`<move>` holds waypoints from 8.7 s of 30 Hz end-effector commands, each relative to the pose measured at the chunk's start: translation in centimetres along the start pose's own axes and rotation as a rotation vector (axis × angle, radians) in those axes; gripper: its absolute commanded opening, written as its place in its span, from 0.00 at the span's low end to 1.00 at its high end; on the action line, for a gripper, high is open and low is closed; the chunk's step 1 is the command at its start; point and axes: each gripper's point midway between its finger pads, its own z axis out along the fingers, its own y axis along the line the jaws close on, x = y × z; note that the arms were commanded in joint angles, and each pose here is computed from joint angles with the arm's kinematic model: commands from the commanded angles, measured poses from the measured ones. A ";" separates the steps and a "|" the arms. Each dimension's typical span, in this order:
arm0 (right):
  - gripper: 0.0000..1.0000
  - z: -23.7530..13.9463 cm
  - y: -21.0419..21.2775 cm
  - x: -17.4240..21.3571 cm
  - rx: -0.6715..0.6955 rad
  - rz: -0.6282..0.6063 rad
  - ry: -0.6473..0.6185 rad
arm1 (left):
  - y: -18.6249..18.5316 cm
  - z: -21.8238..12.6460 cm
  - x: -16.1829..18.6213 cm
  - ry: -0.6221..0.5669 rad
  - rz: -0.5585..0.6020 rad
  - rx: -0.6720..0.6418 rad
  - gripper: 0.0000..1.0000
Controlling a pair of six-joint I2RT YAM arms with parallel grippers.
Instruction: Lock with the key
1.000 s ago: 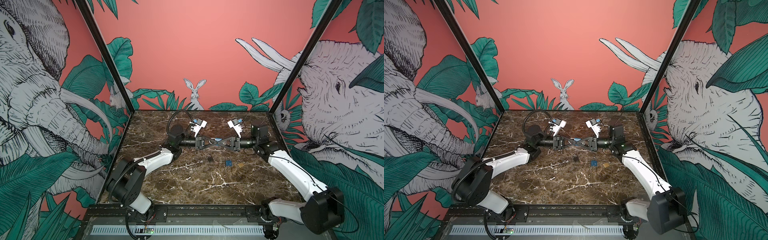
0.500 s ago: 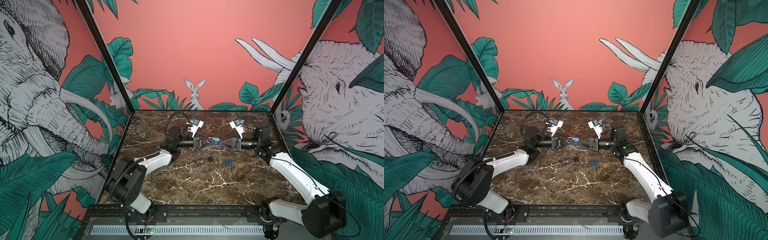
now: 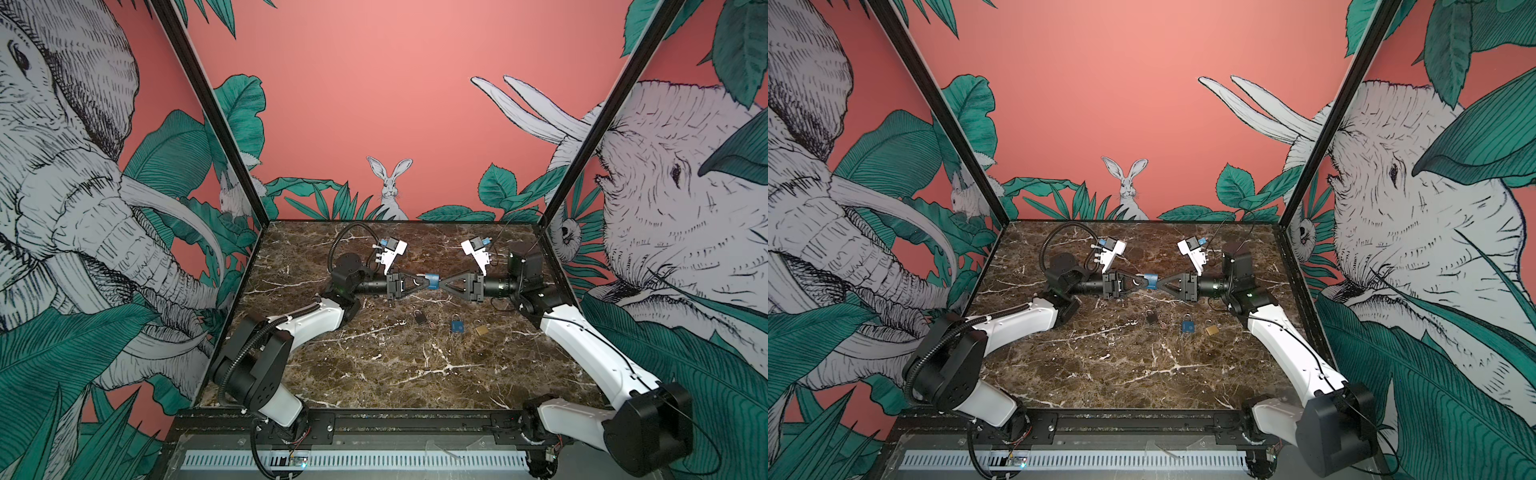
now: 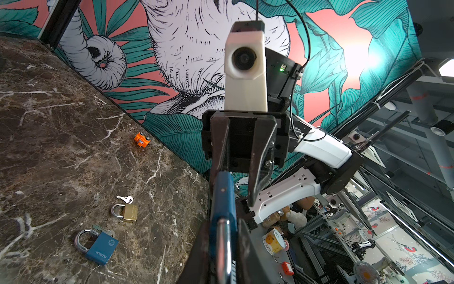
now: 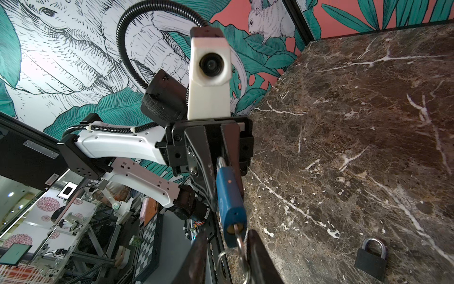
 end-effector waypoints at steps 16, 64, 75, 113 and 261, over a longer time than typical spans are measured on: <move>0.20 -0.2 0.0 -1.1 0.001 -0.029 -0.032 | -1.4 -0.4 -0.8 -0.022 0.059 0.031 0.00; 0.00 -3.0 -6.7 0.6 0.265 0.123 -0.101 | 5.9 -2.6 3.5 0.209 -0.036 -0.297 0.00; 0.00 -0.2 -10.1 3.3 0.428 0.155 -0.014 | 6.8 -7.2 13.0 0.863 -0.008 -0.512 0.00; 0.00 8.2 -12.3 12.7 0.412 0.239 0.155 | 19.3 -13.4 12.2 1.293 0.085 -0.885 0.63; 0.98 -20.9 -28.5 6.2 1.598 -0.285 -0.324 | 20.5 -36.7 3.3 -0.207 0.456 -1.785 0.98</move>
